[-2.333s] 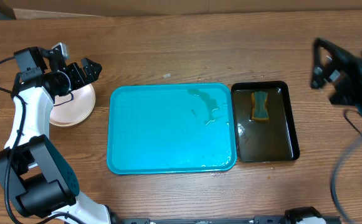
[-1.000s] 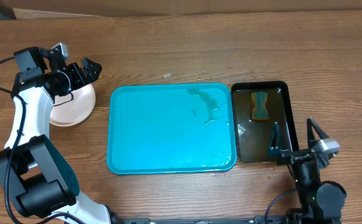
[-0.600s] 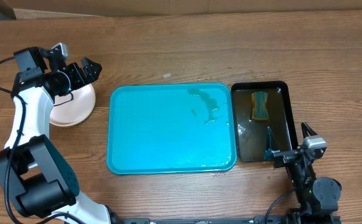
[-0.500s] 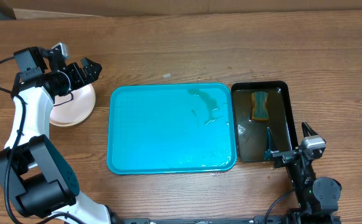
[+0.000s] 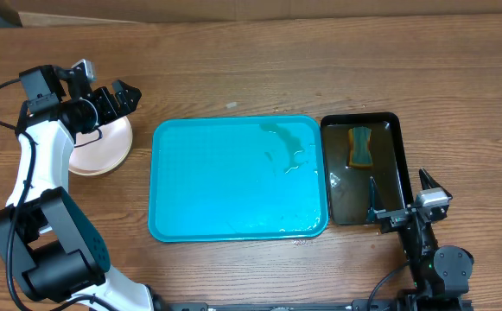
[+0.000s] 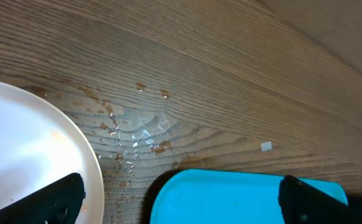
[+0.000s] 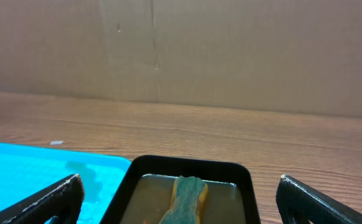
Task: Clean dirty plates on tray and stack at the side
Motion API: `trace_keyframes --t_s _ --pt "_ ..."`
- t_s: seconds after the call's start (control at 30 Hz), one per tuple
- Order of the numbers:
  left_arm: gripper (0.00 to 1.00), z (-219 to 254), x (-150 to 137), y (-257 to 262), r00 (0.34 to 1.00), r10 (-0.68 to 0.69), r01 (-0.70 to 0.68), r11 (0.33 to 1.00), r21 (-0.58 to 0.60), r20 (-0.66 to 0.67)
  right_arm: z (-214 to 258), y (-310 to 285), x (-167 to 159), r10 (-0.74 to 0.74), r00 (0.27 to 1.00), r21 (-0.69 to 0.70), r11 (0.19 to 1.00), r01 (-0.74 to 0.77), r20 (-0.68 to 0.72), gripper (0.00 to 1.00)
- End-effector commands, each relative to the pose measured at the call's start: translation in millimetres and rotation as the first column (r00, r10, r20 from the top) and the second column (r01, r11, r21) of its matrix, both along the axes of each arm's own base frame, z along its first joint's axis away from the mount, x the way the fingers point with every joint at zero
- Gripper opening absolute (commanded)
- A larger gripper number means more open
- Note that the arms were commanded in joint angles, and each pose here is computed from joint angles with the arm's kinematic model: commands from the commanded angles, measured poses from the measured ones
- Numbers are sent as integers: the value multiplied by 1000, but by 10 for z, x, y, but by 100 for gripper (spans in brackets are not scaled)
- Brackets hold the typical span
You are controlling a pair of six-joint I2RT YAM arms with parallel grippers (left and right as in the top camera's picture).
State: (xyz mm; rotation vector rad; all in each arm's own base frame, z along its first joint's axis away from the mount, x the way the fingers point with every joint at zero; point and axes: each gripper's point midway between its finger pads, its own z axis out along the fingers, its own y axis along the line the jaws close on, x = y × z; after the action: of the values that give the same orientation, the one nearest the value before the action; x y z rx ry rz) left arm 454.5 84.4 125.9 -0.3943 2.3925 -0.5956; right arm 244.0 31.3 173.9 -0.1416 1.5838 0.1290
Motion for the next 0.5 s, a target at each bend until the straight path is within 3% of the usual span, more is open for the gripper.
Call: trace_keyframes --t_s 0.0,0.47 --pt "100 83 55 7 999 -17 17 1000 25 29 -15 -9 0 -2 1000 -7 1000 2 7 100" --pt "100 83 54 7 999 -18 17 1000 25 28 -15 -8 0 -1 1000 -7 1000 1 7 100"
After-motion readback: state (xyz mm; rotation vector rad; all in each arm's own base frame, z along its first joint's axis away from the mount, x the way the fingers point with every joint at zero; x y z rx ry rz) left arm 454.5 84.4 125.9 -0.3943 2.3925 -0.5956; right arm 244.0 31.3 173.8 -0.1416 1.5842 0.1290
